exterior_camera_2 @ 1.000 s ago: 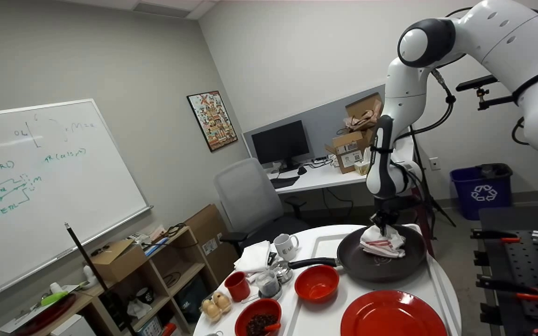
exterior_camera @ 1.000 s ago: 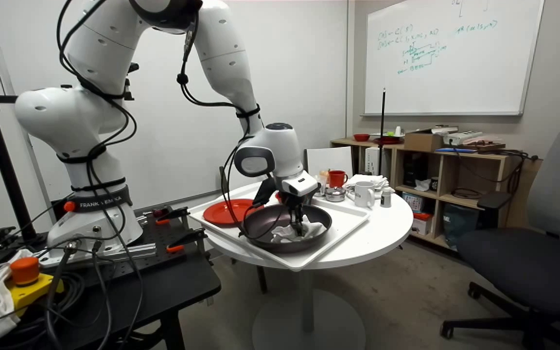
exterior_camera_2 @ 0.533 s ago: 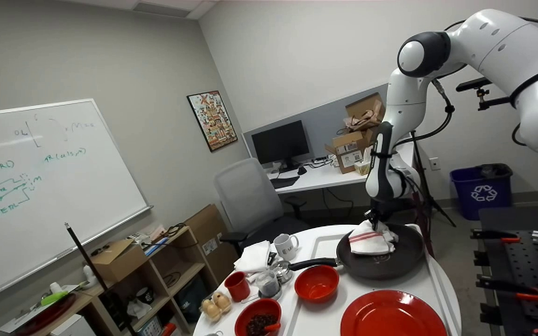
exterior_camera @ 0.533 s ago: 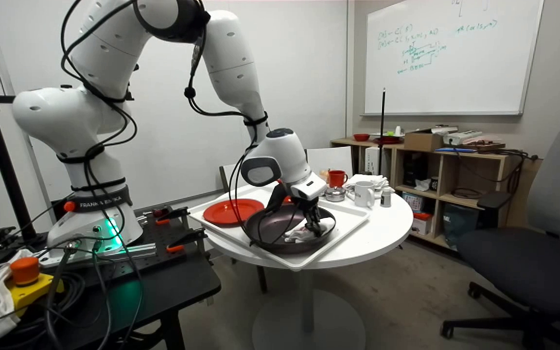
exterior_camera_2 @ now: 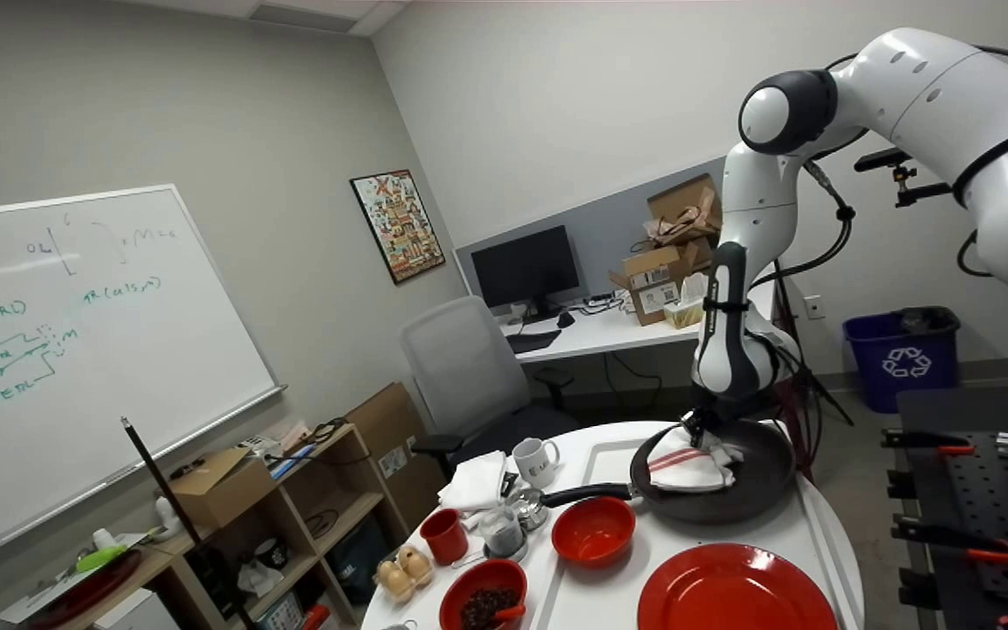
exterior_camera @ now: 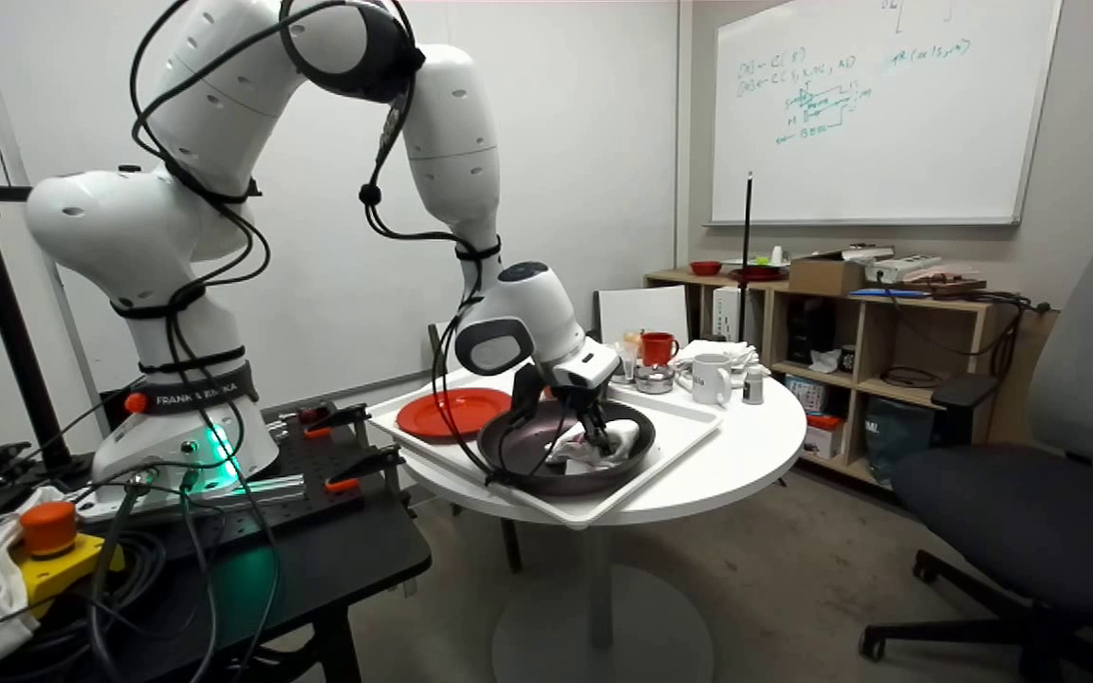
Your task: Use the red and white towel to wipe the black pan
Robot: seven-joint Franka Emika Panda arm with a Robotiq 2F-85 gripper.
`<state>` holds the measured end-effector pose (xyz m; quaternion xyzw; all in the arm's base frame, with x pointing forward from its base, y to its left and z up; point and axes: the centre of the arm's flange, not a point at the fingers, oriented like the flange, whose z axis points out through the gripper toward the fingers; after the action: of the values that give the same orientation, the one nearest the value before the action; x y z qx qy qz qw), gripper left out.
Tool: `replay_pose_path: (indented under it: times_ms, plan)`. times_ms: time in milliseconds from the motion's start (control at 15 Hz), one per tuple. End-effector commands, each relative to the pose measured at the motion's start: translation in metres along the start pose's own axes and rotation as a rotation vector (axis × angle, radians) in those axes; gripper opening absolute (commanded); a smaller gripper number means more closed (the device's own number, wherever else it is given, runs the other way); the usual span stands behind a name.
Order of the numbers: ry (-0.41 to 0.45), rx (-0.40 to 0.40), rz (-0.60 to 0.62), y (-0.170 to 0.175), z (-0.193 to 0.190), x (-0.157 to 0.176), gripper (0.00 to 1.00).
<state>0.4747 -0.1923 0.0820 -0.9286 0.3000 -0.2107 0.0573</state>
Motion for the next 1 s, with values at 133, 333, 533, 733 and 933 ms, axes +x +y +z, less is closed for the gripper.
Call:
replay_pose_path:
  times_ms: [133,333,533,733,933]
  plan:
    - [-0.014,0.021,-0.149,-0.020,-0.001,-0.039,0.03]
    - [-0.067,0.023,-0.232,-0.024,-0.003,-0.054,0.03]
    - [-0.176,0.039,-0.344,-0.024,-0.008,-0.083,0.03]
    - [-0.236,0.050,-0.439,-0.026,-0.017,-0.103,0.03]
    - [-0.275,0.007,-0.476,-0.024,-0.026,-0.115,0.03]
